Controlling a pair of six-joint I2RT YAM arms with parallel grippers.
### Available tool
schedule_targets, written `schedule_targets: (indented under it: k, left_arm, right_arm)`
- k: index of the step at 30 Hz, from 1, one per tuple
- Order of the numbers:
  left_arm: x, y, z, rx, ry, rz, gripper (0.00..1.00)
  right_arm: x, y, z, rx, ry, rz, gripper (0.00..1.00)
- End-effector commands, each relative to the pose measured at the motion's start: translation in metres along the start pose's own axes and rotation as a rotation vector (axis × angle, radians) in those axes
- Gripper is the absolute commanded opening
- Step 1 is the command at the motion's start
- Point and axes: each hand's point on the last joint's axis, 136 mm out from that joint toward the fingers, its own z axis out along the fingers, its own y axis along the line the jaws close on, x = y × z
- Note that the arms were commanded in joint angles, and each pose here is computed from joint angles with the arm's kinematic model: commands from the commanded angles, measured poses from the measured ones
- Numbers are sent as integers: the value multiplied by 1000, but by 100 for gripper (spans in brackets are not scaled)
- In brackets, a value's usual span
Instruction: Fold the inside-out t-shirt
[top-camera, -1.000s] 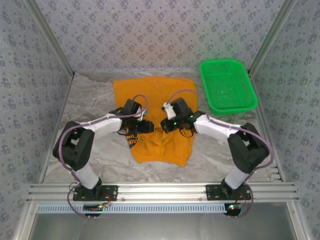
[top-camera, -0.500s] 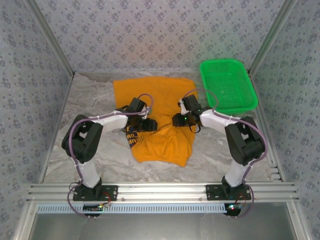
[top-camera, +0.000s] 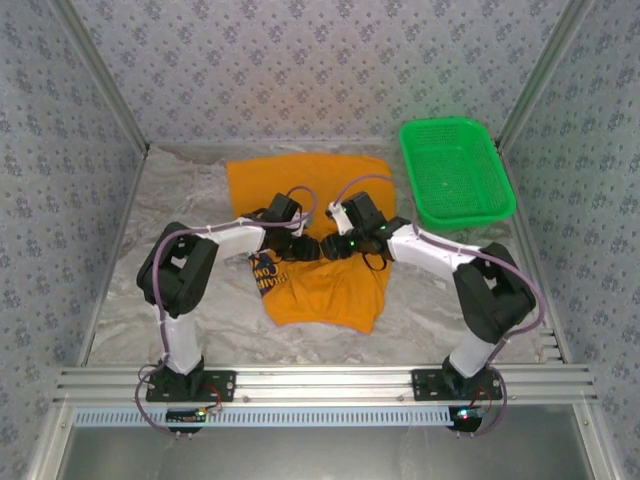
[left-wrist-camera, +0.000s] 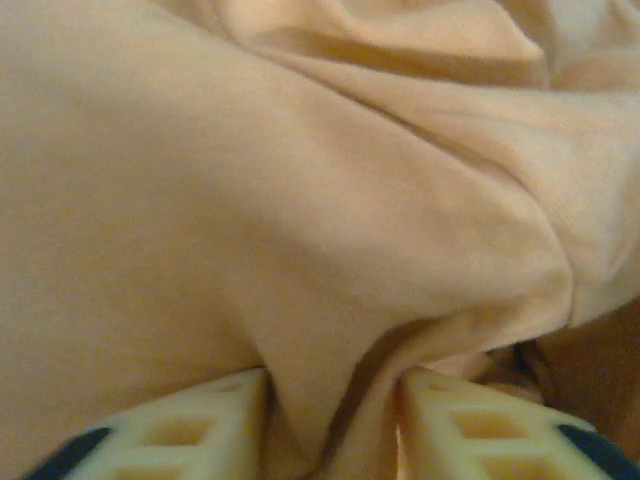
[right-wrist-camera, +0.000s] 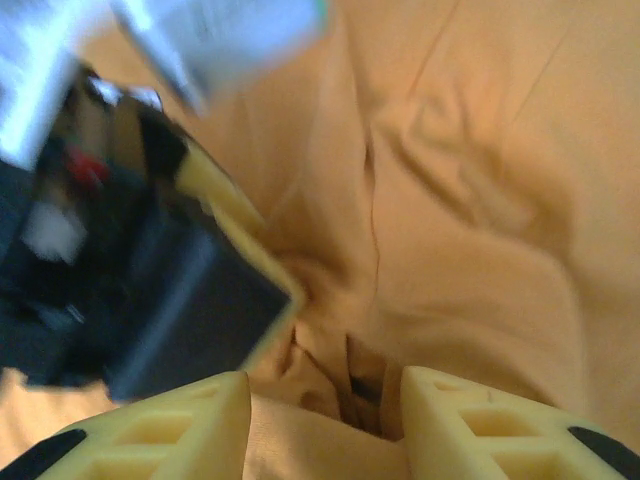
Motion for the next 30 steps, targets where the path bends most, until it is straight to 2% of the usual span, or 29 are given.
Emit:
schedule_targets:
  k: [1,3,5,7,9,13,17,19,21,23,25,27,30]
  left_arm:
    - [-10,-10,-2,28,-11,21,17]
    - [-13,-16,-10,58,-21,8,8]
    - [-16,-25,-20,113,-34,-8,2]
    - [-20,-33,-31,180,-51,-32,0]
    - [-22,-37,-41,245,-66,-69,0]
    - [-18,-29,-44,277,-66,-113,3]
    - [-10,-13,-28,252,-49,-150,15]
    - [-6,-4,-20,216,-42,-162,31]
    - [0,3,-14,188,-24,-166,40]
    - [6,4,-12,175,-8,-160,46]
    - [11,5,-14,151,0,-149,48]
    - [15,4,-20,134,2,-140,48]
    - [22,3,-33,119,4,-143,48]
  right_arm:
    - [27,5,16,-4,86,-31,38]
    - [33,9,13,-24,101,-62,17]
    - [33,25,1,-110,63,-116,8]
    - [32,45,-19,-205,-5,-197,2]
    - [37,65,-40,-292,-98,-323,0]
    - [64,81,-50,-289,-234,-567,0]
    - [106,94,-25,-225,-185,-826,0]
    - [117,100,-19,-196,-225,-932,3]
    - [116,104,-21,-182,-284,-974,12]
    - [114,105,-27,-191,-277,-985,22]
    - [101,104,-37,-208,-284,-938,30]
    - [83,108,-57,-285,-331,-853,38]
    - [60,100,-72,-273,-368,-756,43]
